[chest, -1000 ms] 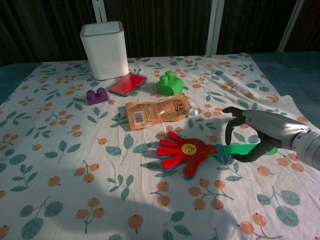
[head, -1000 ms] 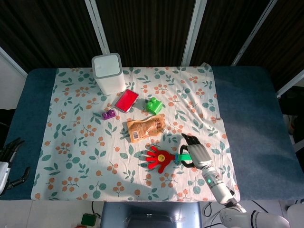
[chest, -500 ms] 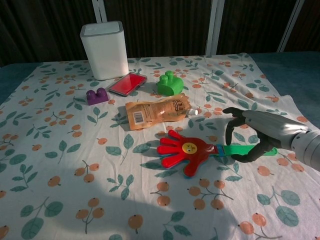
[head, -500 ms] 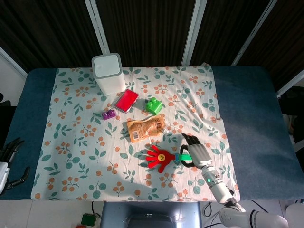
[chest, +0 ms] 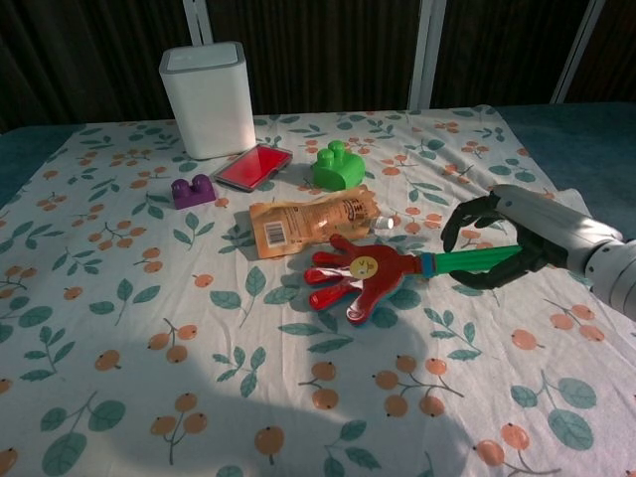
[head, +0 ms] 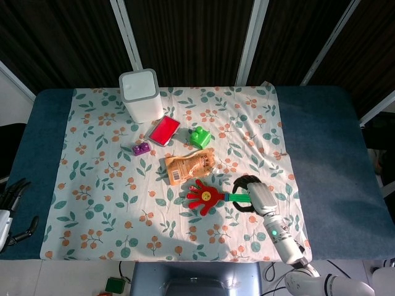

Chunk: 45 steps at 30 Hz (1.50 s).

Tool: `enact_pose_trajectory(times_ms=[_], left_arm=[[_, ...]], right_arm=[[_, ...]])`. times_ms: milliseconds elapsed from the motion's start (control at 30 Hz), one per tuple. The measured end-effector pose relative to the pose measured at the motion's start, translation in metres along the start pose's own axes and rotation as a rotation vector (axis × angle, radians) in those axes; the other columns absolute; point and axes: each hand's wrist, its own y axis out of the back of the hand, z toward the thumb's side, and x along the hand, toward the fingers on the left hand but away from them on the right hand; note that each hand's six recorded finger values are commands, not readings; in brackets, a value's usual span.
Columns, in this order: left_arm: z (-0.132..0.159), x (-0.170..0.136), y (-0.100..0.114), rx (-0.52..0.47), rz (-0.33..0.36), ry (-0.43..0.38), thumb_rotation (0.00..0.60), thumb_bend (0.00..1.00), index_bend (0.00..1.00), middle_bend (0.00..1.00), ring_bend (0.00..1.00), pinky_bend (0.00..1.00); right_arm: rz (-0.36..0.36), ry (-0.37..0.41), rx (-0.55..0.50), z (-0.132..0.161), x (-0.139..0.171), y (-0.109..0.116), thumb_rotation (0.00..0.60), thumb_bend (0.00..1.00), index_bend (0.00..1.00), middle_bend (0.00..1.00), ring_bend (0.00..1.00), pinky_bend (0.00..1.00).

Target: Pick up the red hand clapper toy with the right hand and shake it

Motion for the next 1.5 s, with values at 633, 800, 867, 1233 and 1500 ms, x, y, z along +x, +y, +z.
enact_pose_trajectory(times_ms=[633, 800, 867, 1233, 1500], left_arm=[[0.000, 0.000, 0.000, 0.001, 0.000, 0.003, 0.600, 0.42, 0.00, 0.00, 0.00, 0.13], [0.000, 0.000, -0.001, 0.005, -0.005, 0.001, 0.600, 0.42, 0.00, 0.00, 0.00, 0.13], [0.000, 0.000, -0.001, 0.007, -0.006, 0.001, 0.600, 0.42, 0.00, 0.00, 0.00, 0.13], [0.002, 0.000, -0.002, 0.017, -0.006, 0.001, 0.600, 0.42, 0.00, 0.00, 0.00, 0.13], [0.003, 0.000, -0.005, 0.023, -0.010, 0.001, 0.600, 0.42, 0.00, 0.00, 0.00, 0.13]], right_arm=[[-0.058, 0.015, -0.326, 0.005, -0.003, 0.013, 0.600, 0.54, 0.95, 0.72, 0.82, 0.95], [-0.042, 0.046, -0.525, 0.007, -0.003, 0.016, 0.600, 0.54, 0.96, 0.76, 0.88, 1.00], [-0.042, 0.067, -0.602, 0.009, -0.003, 0.018, 0.600, 0.54, 0.95, 0.77, 0.89, 1.00], [-0.198, 0.433, -1.008, 0.020, 0.023, 0.068, 0.600, 0.56, 0.92, 0.79, 0.95, 1.00], [-0.320, 0.530, -0.907, 0.013, 0.039, 0.079, 0.600, 0.57, 0.93, 0.80, 0.97, 1.00]])
